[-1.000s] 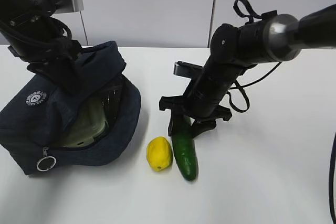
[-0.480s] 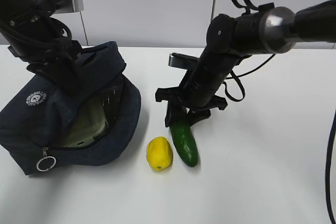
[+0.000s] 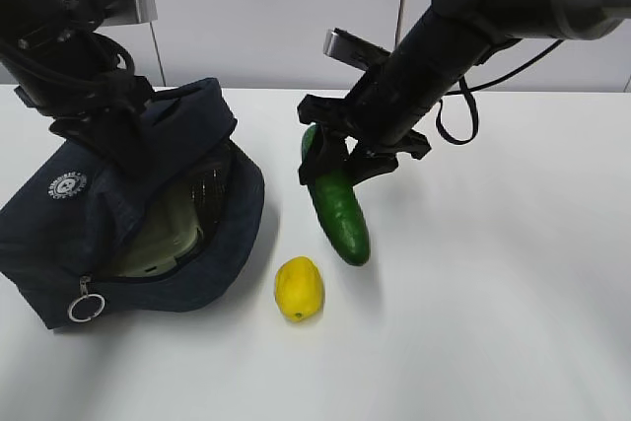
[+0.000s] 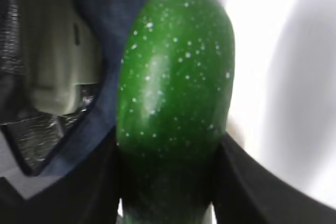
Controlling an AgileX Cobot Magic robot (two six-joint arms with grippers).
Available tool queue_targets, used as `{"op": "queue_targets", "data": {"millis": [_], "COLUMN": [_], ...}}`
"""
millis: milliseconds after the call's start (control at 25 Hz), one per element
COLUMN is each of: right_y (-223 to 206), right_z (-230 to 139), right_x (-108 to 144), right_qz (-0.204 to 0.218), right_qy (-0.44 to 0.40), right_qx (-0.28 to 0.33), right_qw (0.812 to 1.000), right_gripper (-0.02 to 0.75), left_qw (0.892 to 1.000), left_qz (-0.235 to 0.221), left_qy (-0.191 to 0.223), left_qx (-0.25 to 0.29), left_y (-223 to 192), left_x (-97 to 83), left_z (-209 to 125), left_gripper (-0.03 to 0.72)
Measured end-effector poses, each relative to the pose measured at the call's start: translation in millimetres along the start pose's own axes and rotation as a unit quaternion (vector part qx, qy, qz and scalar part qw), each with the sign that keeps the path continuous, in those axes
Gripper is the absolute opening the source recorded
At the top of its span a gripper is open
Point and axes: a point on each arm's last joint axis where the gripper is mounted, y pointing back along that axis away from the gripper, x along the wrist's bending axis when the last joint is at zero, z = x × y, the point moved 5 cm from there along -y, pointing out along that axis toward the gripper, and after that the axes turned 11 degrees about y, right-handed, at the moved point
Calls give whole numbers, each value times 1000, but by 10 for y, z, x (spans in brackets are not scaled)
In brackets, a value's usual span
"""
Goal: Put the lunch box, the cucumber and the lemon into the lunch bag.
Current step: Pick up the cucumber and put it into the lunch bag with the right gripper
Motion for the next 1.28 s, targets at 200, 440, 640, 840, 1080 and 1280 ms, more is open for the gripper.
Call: {"op": "queue_targets", "data": {"millis": [200, 440, 640, 840, 1080, 1280], "right_y": [13, -103, -158, -199, -444, -614], "right_z": [34, -86, -133, -98, -83, -31], "right_x": [197, 310, 367, 416, 512, 511], "right_qz": [71, 150, 195, 214, 235, 259], "right_qy": [10, -3, -7, -10, -21, -35], "right_qx": [-13, -17, -34, -48, -57, -83], "right_qw": [997, 989, 980, 976, 970, 962], "right_gripper": [344, 344, 344, 344, 344, 344], "left_qw": [1000, 1000, 1000, 1000, 1000, 1000], "left_qz": [0, -2, -6, -11, -13, -13], "left_qy": [0, 1, 2, 4, 5, 5], "left_qx": [1, 1, 0, 0, 0, 0], "left_y": [0, 0, 0, 0, 0, 0], "left_x": [0, -5, -16, -31, -37, -37], "left_z": [-2, -2, -1, 0, 1, 1], "left_gripper": [5, 5, 5, 5, 5, 5]}}
